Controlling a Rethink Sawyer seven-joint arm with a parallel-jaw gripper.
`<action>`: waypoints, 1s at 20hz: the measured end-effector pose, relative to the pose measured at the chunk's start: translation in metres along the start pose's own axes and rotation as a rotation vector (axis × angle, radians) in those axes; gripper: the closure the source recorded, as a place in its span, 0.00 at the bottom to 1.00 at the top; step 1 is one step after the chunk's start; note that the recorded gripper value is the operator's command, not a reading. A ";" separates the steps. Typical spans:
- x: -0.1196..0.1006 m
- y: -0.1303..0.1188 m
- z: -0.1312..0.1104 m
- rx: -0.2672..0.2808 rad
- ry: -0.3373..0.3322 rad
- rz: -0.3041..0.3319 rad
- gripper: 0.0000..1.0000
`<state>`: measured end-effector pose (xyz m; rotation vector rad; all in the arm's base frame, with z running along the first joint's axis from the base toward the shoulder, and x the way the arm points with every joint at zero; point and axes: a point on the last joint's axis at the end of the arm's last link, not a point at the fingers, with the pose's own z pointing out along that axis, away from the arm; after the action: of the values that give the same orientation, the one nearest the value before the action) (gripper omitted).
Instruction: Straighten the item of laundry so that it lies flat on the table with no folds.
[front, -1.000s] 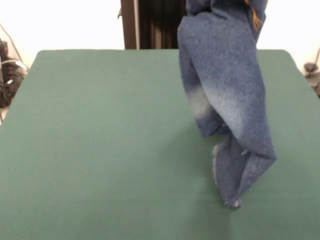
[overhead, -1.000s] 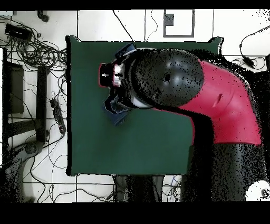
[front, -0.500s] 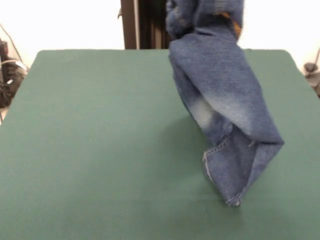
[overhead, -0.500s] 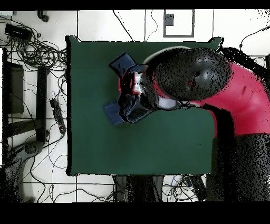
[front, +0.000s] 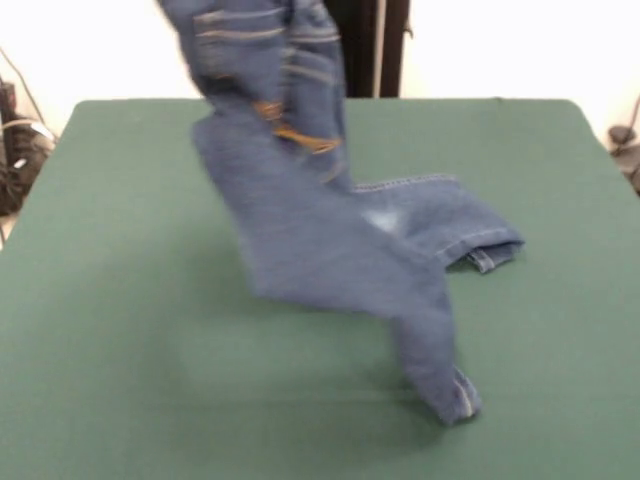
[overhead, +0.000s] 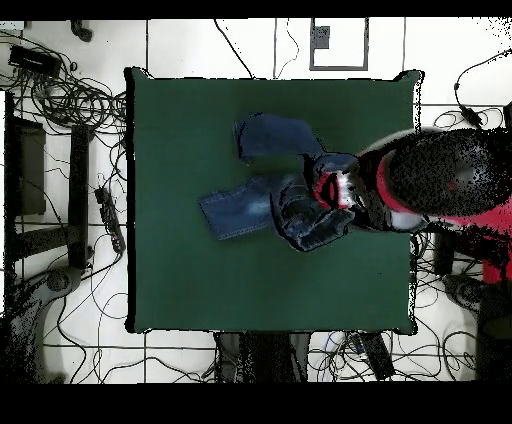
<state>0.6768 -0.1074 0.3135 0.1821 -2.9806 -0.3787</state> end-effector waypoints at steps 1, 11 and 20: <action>0.004 -0.013 0.004 0.012 0.010 -0.020 1.00; 0.054 -0.110 0.044 0.021 0.190 -0.158 1.00; 0.086 -0.143 0.010 -0.024 0.320 -0.239 1.00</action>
<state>0.6055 -0.2544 0.2772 0.5448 -2.6433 -0.3711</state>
